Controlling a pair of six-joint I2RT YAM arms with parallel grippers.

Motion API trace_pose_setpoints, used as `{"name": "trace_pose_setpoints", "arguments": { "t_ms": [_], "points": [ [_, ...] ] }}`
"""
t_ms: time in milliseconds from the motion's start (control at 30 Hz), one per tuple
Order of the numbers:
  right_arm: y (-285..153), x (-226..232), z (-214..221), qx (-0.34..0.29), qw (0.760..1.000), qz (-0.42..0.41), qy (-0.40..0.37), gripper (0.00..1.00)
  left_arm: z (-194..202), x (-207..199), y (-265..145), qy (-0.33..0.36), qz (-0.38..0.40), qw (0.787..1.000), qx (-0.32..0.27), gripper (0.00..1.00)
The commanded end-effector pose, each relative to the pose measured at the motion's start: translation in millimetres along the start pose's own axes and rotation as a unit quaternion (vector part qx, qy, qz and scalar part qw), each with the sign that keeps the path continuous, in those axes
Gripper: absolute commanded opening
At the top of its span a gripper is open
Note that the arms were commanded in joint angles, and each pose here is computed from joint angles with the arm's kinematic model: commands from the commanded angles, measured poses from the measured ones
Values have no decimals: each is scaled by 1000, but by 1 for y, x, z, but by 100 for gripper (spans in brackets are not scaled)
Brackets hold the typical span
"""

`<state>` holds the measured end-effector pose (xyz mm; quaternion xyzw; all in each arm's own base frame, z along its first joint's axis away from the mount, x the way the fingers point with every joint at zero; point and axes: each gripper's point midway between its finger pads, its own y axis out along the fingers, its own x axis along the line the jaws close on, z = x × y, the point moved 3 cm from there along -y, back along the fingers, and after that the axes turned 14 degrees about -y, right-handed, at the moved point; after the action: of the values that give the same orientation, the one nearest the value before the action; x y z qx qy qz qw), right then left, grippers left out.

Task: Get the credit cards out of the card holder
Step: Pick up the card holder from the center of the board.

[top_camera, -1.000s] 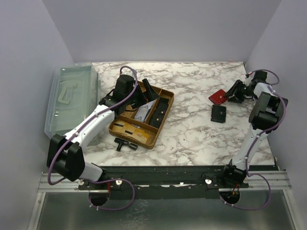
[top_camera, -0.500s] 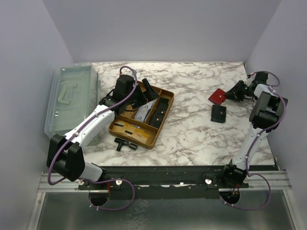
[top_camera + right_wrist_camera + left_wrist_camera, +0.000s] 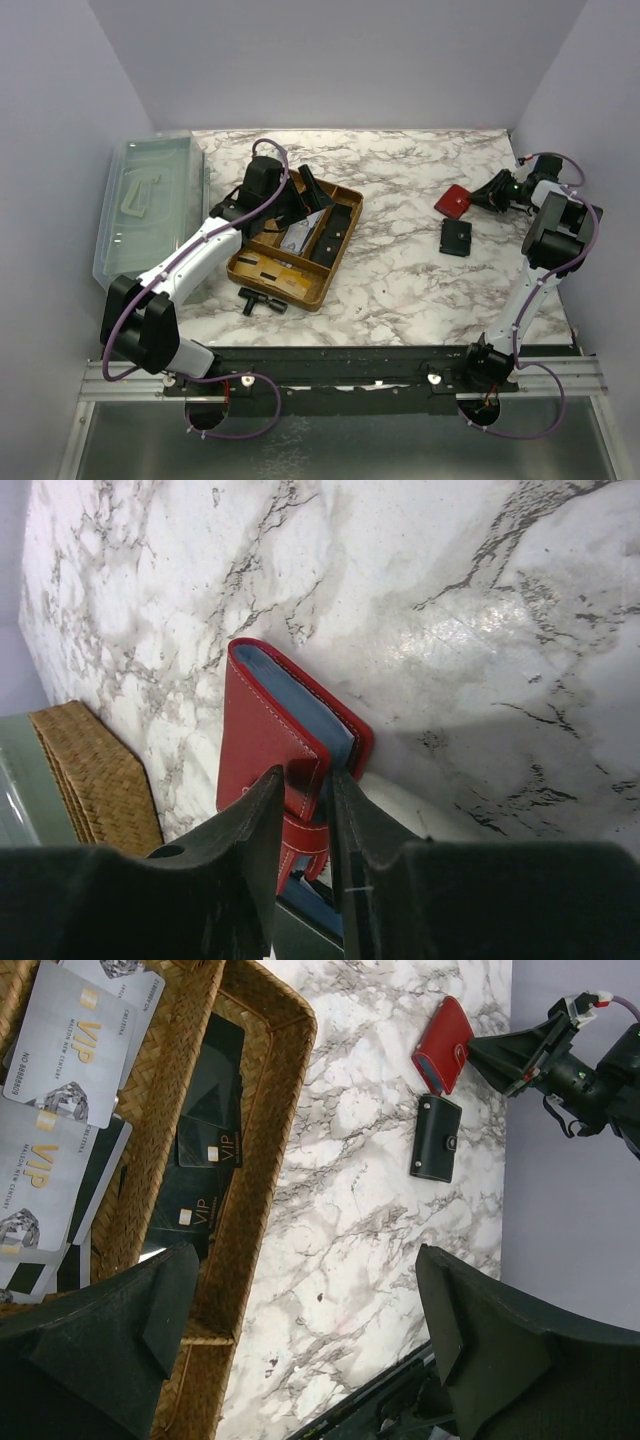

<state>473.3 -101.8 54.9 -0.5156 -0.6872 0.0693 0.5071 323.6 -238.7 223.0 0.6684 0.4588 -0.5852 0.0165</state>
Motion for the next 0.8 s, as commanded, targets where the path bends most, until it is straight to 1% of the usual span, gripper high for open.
{"name": "trace_pose_setpoints", "arguments": {
  "t_ms": [0,333,467,567,700,767],
  "points": [
    [-2,8,0,-7,999,-30,13,29,-2,-17,0,7,26,1000,5,99],
    [10,2,7,5,998,-47,46,28,1,-17,2,3,25,1000,9,99],
    [13,0,8,7,998,-49,50,22,2,-18,3,1,25,1000,10,99],
    [15,0,9,9,997,-56,50,15,3,-18,4,1,25,1000,12,99],
    [13,6,7,6,996,-80,45,2,6,-21,5,4,29,999,17,99],
    [11,12,4,-1,995,-95,36,0,7,-21,6,5,30,999,19,99]
  ]
}}
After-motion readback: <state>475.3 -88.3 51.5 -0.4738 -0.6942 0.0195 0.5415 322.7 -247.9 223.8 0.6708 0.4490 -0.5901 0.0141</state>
